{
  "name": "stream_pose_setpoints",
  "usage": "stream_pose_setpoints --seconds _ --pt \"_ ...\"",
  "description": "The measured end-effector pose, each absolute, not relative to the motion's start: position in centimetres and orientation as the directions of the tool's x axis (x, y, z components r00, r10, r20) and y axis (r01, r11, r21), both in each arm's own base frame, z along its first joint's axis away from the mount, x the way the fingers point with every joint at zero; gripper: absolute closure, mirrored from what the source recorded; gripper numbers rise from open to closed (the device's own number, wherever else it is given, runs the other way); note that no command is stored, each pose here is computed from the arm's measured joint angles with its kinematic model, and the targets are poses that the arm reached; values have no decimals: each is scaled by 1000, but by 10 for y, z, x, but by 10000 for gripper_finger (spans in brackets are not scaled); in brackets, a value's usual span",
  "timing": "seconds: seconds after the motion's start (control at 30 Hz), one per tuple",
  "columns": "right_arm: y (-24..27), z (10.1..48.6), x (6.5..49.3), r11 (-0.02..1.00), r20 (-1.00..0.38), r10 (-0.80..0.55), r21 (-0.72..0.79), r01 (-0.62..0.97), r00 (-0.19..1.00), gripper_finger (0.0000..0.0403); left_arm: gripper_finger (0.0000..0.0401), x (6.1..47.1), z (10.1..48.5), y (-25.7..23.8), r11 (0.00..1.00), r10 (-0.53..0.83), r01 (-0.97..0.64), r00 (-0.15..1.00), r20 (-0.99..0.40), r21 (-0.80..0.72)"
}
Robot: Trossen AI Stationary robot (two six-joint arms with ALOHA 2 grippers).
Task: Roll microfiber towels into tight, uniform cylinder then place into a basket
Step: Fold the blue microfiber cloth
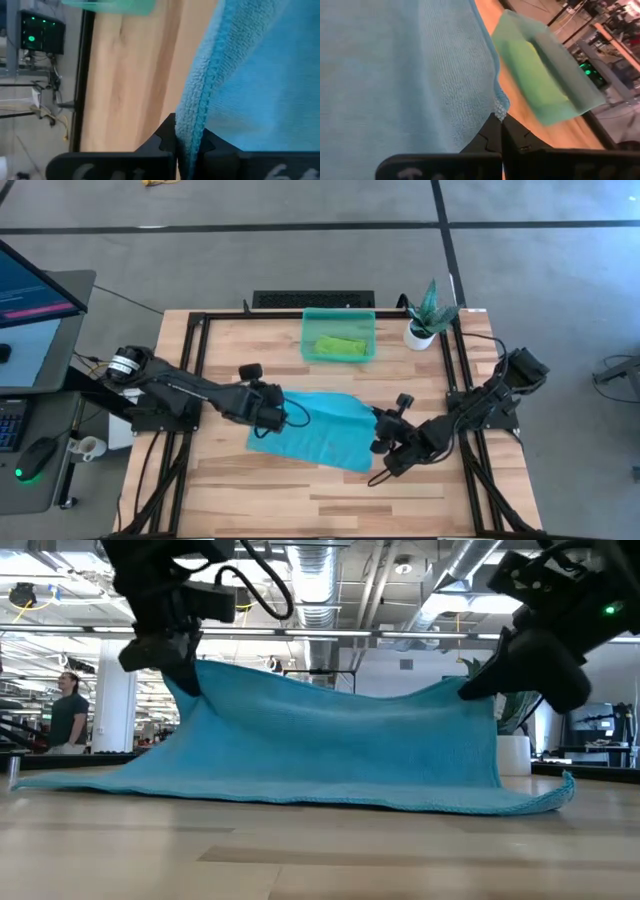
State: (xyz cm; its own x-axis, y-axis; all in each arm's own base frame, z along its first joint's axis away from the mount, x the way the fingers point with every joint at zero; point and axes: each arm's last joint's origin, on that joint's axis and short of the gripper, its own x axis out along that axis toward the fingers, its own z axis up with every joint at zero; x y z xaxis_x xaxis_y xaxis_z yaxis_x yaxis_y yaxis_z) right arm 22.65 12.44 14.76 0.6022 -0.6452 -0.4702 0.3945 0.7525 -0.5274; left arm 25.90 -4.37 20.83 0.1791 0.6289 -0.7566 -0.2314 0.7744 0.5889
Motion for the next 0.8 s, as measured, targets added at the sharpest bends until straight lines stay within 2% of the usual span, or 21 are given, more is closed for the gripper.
stream_pose_setpoints --seconds 0.2,0.6,0.8 --pt "116 149 231 721 -450 -678 -561 407 582 395 401 262 208 -20 765 631 -265 124 -766 587" --pt "127 149 230 758 -455 -635 -522 391 624 395 401 269 205 -23 830 551 -222 182 -814 512" --pt "137 150 226 779 -450 -605 -506 371 657 395 401 254 185 -22 823 558 -203 114 -822 531"
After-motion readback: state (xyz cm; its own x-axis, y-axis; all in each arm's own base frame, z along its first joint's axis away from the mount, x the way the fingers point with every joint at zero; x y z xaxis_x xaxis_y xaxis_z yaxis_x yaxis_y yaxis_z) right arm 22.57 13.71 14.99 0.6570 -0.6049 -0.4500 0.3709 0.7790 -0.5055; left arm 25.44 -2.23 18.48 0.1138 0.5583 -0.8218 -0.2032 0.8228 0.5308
